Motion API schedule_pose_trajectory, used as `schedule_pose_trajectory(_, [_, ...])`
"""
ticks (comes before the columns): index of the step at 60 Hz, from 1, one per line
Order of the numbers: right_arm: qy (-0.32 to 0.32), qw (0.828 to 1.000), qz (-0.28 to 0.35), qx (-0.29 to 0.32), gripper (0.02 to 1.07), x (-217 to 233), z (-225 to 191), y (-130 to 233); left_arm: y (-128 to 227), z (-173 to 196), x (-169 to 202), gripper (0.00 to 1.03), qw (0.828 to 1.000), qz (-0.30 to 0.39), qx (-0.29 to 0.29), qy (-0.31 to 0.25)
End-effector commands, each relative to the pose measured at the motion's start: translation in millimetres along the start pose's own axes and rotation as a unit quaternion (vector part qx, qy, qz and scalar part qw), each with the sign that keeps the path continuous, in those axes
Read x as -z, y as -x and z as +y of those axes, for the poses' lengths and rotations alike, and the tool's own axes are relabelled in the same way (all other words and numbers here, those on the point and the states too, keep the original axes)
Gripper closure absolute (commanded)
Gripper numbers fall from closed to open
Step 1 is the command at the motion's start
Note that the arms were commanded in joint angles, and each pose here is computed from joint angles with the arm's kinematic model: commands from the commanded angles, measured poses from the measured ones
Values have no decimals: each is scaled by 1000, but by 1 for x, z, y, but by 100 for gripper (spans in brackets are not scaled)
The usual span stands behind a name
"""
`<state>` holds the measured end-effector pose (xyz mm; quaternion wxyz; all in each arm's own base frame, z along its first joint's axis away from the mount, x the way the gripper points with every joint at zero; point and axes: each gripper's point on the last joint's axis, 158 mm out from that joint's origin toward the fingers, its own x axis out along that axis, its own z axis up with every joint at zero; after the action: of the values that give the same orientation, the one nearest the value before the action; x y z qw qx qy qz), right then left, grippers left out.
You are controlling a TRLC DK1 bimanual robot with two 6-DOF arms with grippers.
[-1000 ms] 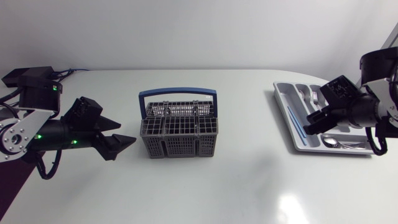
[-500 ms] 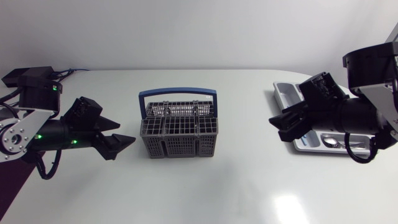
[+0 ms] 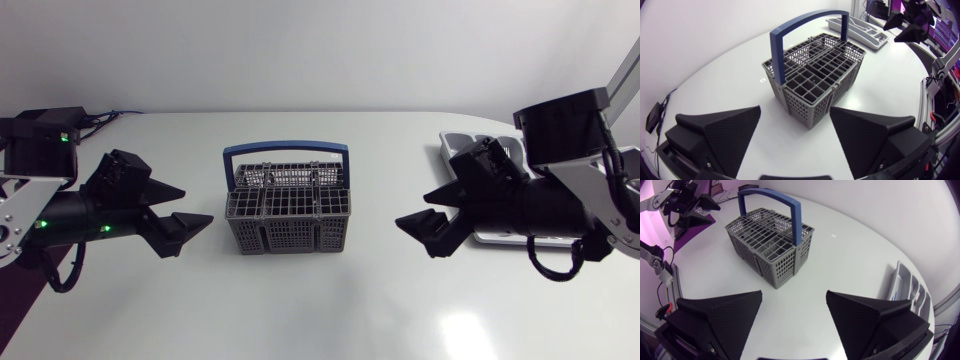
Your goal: Unload the cutlery basket into the drawer organizer.
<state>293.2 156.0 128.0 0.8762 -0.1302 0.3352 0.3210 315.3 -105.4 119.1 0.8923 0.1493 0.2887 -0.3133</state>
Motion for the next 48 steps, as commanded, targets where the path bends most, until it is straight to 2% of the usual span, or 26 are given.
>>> schedule_pose_trajectory(1, [-8,1000,-9,-14,7,2,10,2,3,-6,9,6,1000,8,4,9])
schedule_pose_trajectory(18, [-8,1000,-16,-22,7,4,18,3,15,-13,14,5,1000,16,6,23])
schedule_pose_trajectory(33, [-3,1000,-25,-18,7,2,19,8,36,7,7,5,997,-11,-49,66])
schedule_pose_trajectory(48, [-3,999,-37,-11,7,2,18,16,44,-4,14,5,997,-17,-49,65])
